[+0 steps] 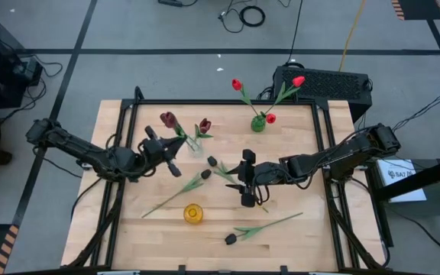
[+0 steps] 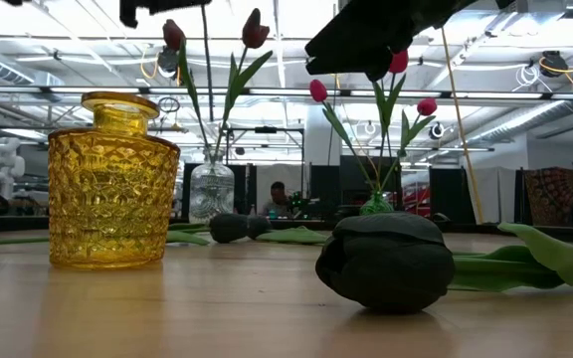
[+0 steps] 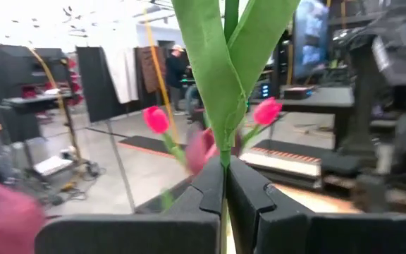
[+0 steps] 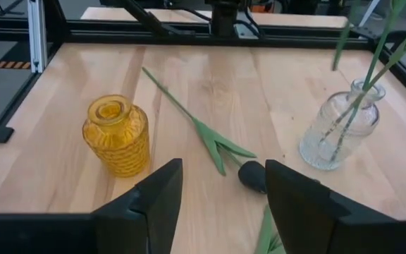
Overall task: Sort flowers into vase by color
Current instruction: Put the dark red tulip into the transparent vase
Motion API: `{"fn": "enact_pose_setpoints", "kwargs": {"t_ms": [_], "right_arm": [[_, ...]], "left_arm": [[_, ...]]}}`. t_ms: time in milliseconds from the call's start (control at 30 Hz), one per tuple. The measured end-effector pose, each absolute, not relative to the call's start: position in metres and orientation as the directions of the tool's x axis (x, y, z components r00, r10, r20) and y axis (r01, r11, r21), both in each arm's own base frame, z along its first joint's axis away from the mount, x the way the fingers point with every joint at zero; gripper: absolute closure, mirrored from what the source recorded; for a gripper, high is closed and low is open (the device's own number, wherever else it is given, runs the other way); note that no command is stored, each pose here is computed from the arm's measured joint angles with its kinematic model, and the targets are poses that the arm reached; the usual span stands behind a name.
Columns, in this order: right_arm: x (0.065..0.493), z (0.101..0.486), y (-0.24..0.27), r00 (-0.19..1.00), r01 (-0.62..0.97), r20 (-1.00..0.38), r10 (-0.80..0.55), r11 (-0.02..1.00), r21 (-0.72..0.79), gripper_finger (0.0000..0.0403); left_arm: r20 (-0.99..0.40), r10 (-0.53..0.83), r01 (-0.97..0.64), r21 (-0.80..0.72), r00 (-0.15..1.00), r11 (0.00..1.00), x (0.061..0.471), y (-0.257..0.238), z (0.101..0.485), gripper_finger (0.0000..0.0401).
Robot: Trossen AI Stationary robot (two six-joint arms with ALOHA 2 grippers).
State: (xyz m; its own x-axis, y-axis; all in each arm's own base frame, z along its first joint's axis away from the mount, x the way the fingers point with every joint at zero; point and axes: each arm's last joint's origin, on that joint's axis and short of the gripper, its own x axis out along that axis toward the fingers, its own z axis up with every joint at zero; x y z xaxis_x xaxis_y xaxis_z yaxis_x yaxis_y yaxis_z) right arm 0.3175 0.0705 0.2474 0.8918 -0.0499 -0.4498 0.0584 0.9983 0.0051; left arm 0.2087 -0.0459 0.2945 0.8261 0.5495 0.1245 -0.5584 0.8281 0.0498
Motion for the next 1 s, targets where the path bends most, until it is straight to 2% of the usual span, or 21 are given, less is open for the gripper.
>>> {"fn": "enact_pose_setpoints", "kwargs": {"t_ms": [533, 700, 1000], "right_arm": [[0.316, 0.243, 0.07, 0.871, 0.06, -0.488, -0.055, 0.998, -0.005, 0.0209], [0.311, 0.242, 0.069, 0.845, 0.057, -0.532, -0.059, 0.998, -0.02, 0.0209], [0.283, 0.264, 0.064, 0.823, 0.093, -0.566, -0.055, 0.995, 0.037, 0.0209]], "left_arm": [[0.105, 0.624, -0.632, 0.098, 0.775, 0.769, 0.211, -0.019, 0.276, 0.0391], [0.122, 0.586, -0.598, 0.095, 0.801, 0.796, 0.212, -0.018, 0.277, 0.0391], [0.134, 0.586, -0.599, 0.111, 0.799, 0.793, 0.213, -0.013, 0.278, 0.039]]}}
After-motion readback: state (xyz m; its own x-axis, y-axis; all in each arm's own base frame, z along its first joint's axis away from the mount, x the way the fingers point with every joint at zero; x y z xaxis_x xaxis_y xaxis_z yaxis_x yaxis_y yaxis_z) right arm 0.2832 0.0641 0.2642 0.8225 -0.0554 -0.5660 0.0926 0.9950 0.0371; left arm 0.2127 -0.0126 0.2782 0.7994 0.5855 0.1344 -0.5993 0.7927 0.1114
